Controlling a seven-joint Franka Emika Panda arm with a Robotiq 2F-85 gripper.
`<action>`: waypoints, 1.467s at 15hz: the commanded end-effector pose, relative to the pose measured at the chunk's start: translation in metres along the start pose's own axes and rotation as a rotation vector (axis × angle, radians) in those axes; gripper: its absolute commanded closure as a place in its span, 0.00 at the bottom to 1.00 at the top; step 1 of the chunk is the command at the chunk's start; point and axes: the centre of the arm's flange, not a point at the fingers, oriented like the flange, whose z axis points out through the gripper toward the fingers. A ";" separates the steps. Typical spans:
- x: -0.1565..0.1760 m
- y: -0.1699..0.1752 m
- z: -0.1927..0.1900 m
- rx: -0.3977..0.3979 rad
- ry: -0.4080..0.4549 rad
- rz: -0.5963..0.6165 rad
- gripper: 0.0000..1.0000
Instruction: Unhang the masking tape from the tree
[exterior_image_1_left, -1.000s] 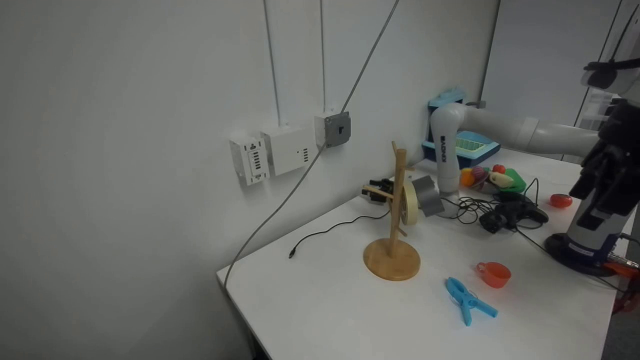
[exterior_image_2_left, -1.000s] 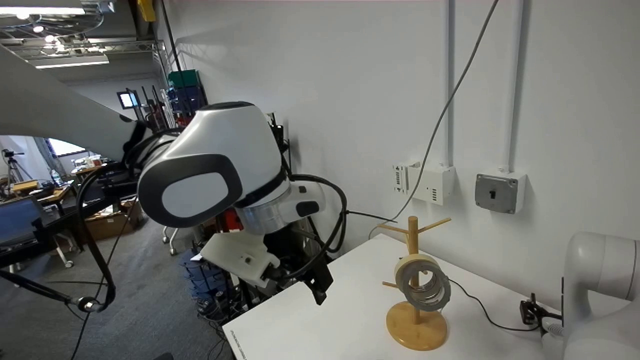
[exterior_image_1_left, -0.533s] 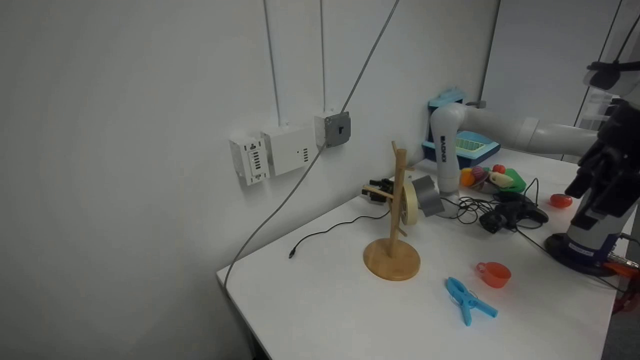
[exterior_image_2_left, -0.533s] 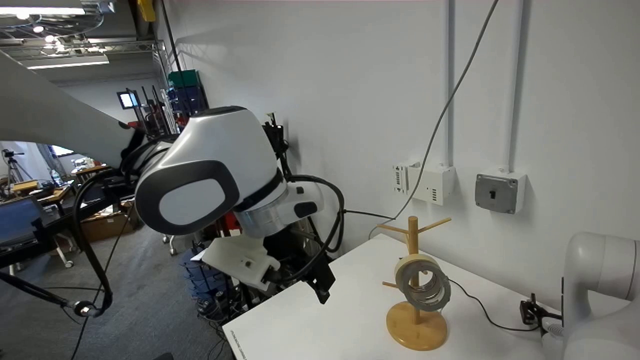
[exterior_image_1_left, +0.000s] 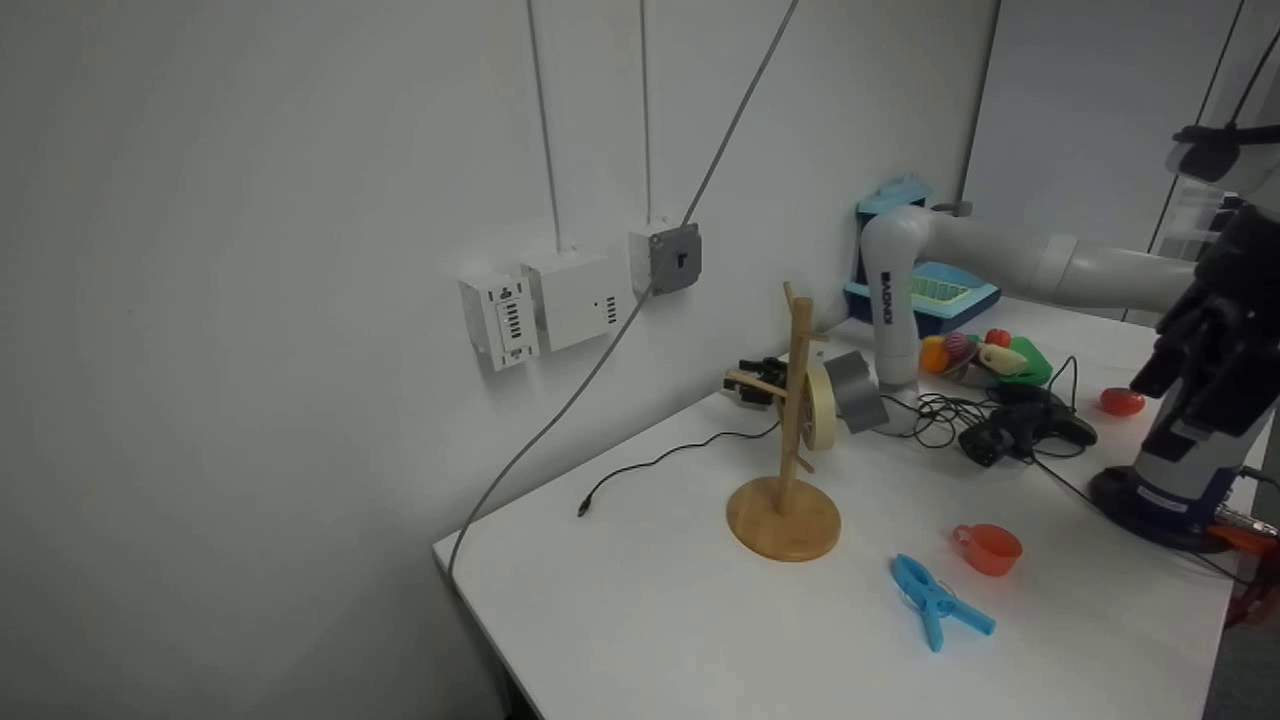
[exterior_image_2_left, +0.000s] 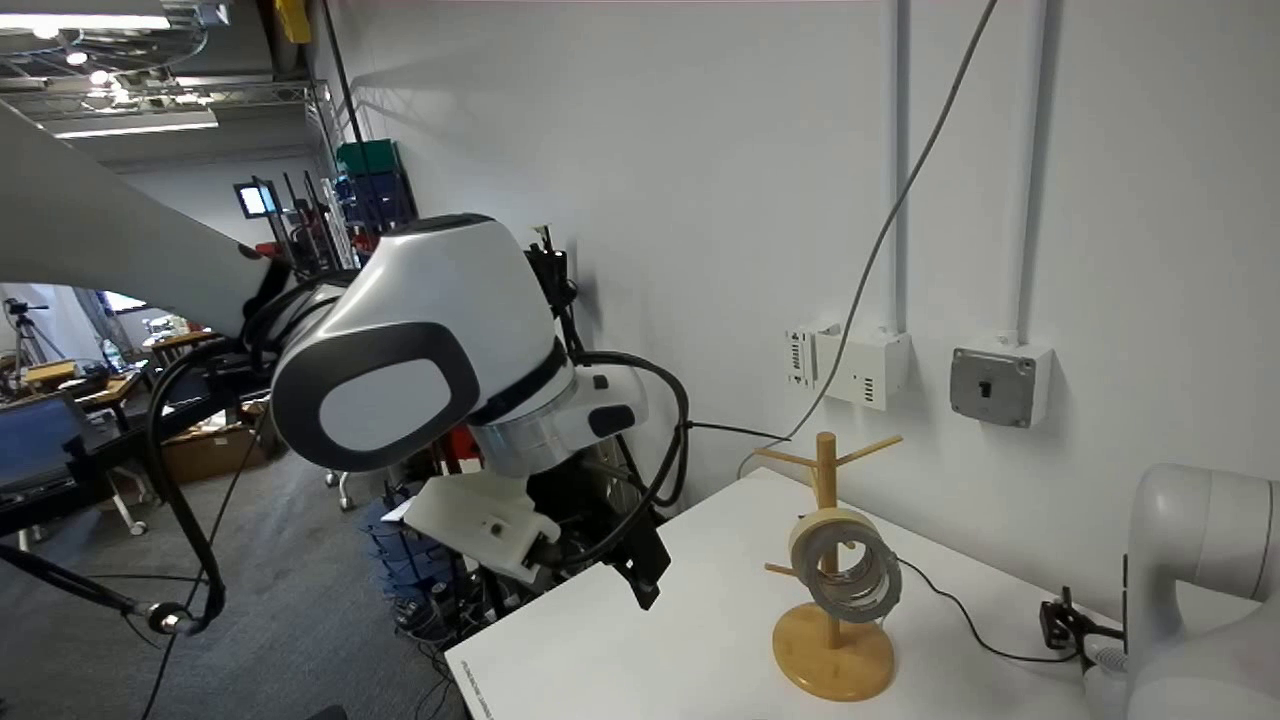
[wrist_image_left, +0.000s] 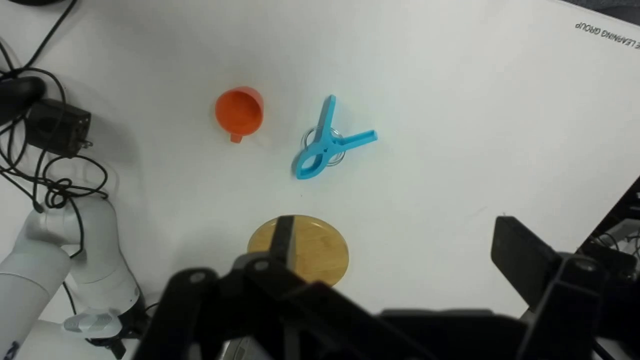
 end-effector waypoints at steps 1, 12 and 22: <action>0.000 0.000 0.000 -0.028 0.006 0.016 0.00; -0.001 -0.001 -0.002 -0.023 -0.033 0.016 0.00; -0.003 0.000 0.000 -0.051 -0.060 0.020 0.00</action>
